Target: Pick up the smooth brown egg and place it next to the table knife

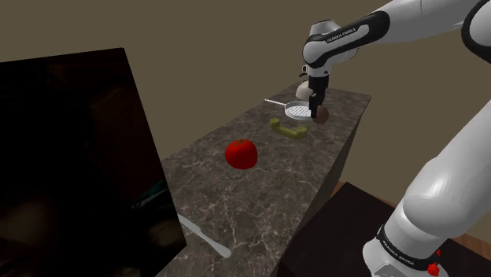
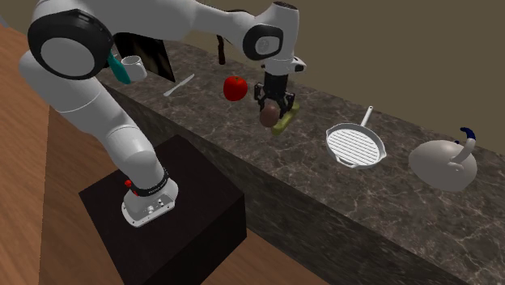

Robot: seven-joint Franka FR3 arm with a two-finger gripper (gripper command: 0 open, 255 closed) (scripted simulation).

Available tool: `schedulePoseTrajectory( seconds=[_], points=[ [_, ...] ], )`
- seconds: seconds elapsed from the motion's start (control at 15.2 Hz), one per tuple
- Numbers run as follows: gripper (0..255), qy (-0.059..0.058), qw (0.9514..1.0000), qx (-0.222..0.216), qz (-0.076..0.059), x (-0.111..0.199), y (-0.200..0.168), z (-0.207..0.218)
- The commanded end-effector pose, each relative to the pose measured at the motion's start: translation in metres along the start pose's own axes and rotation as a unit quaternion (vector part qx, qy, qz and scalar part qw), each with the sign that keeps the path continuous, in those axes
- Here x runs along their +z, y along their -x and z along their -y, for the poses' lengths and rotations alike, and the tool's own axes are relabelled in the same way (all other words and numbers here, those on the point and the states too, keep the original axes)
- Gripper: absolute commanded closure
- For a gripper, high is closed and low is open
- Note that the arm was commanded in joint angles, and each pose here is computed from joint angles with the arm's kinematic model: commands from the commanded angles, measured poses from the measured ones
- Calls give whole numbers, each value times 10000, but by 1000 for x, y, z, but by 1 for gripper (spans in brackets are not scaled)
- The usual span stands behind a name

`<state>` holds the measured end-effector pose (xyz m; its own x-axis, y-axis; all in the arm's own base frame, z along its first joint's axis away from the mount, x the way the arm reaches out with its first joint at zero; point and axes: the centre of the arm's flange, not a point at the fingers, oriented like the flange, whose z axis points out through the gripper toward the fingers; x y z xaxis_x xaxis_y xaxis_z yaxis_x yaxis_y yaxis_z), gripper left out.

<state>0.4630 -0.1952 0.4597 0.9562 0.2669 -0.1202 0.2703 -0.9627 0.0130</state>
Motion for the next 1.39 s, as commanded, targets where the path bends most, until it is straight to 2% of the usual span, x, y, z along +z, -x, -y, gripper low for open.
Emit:
schedulePoseTrajectory(
  seconds=[0.0,0.07,1.32],
  points=[
    [255,0,10000,0,1,-12,2,-1],
    [255,0,10000,0,1,-13,2,-1],
    [255,0,10000,0,1,-26,-73,238]
  ],
)
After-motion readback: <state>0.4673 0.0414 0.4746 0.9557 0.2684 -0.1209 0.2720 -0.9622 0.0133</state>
